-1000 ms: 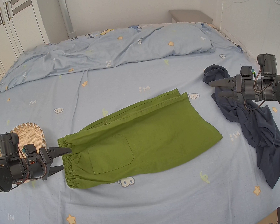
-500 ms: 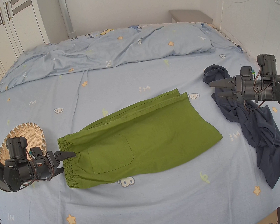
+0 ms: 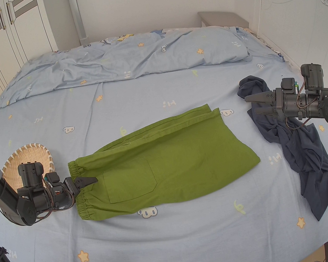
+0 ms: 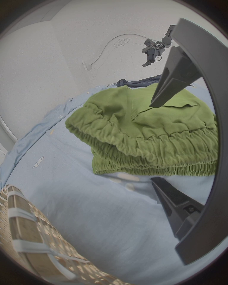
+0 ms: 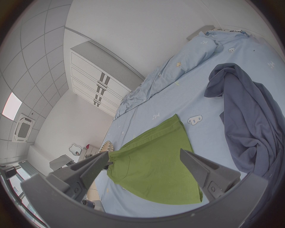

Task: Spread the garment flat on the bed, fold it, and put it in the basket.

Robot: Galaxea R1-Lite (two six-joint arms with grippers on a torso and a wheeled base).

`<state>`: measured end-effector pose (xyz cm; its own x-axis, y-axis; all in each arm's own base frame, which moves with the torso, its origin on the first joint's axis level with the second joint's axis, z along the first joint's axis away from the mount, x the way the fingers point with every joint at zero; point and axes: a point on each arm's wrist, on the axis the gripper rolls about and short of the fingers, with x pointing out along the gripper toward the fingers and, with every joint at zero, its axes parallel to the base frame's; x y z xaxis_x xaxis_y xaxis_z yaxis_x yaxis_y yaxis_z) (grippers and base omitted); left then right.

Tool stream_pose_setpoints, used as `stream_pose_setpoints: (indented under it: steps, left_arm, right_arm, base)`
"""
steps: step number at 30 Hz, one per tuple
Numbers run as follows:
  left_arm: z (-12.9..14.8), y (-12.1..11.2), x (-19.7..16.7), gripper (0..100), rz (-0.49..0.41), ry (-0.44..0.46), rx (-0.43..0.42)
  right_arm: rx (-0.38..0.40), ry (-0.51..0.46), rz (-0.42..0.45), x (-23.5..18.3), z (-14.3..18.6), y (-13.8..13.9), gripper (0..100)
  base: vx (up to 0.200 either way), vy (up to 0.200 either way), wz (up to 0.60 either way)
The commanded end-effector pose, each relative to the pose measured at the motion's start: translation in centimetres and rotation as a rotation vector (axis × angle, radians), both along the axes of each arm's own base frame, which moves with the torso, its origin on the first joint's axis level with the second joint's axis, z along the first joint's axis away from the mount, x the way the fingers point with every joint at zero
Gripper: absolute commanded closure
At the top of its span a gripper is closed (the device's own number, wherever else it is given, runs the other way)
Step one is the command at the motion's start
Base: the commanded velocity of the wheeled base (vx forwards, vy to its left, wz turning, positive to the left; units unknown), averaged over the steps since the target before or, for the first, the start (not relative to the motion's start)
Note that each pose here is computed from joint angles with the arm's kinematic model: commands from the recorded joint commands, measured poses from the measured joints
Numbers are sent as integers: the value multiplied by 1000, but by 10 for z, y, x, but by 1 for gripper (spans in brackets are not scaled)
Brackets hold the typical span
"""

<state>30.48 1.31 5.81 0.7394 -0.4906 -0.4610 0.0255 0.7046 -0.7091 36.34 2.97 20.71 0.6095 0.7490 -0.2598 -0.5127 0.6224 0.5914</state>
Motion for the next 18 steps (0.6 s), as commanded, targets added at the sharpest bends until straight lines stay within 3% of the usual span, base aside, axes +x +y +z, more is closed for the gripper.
stream_pose_setpoints:
  steps: [1, 18]
  left_arm:
    - [-16, 0, 5, 0, 0, 50, -5]
    - [-14, -9, 6, 0, -29, 71, -71]
  right_arm:
    - [0, 2, -1, 1, -1, 0, 0]
    - [0, 2, -3, 1, -1, -1, 0]
  base:
    - [0, 0, 0]
    - [0, 0, 0]
